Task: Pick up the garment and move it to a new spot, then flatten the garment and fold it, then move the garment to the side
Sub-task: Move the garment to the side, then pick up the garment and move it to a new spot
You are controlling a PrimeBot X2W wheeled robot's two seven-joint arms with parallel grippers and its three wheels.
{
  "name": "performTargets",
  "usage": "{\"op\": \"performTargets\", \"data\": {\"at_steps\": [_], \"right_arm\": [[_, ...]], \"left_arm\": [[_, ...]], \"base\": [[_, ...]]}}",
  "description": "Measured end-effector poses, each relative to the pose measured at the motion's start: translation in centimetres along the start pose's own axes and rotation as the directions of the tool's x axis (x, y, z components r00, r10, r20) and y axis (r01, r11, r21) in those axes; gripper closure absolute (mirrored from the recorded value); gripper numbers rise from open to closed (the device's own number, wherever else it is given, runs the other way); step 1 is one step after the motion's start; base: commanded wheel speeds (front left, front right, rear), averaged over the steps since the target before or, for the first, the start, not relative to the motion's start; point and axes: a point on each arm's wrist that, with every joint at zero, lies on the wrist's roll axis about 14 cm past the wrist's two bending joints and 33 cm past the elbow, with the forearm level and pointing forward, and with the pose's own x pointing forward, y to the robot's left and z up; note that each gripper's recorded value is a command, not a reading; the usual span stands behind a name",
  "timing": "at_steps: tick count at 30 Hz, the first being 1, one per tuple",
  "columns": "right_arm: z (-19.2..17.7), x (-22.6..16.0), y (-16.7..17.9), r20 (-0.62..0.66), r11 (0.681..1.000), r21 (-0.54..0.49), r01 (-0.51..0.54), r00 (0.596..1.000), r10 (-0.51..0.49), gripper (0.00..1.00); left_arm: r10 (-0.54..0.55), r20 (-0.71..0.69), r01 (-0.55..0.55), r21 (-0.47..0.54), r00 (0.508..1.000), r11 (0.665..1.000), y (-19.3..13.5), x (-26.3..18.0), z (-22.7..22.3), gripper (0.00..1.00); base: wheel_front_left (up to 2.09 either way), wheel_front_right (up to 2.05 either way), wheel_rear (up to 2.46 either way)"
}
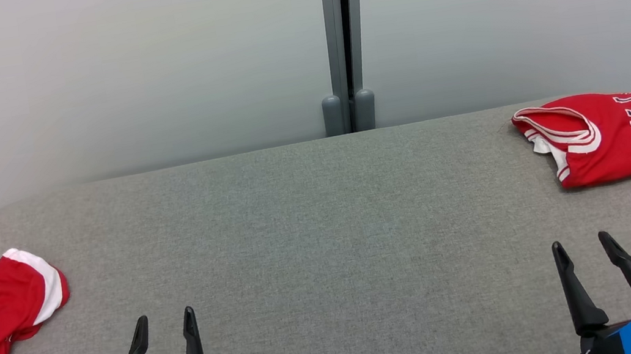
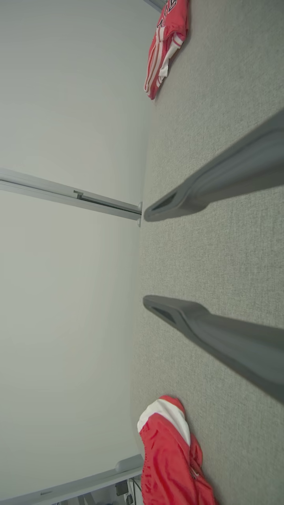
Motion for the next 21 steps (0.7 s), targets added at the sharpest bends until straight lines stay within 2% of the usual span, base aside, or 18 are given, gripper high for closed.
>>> {"op": "performTargets", "data": {"at_steps": [21], "right_arm": [[-2.1,-0.3,0.9,-0.056,0.998,0.056,-0.02,0.998,0.023,0.0]], "left_arm": [[0.016,-0.045,-0.015,0.012,0.999,1.0,0.7,-0.5,-1.5,0.0]], "base": [[0.0,0.0,0.0]]}}
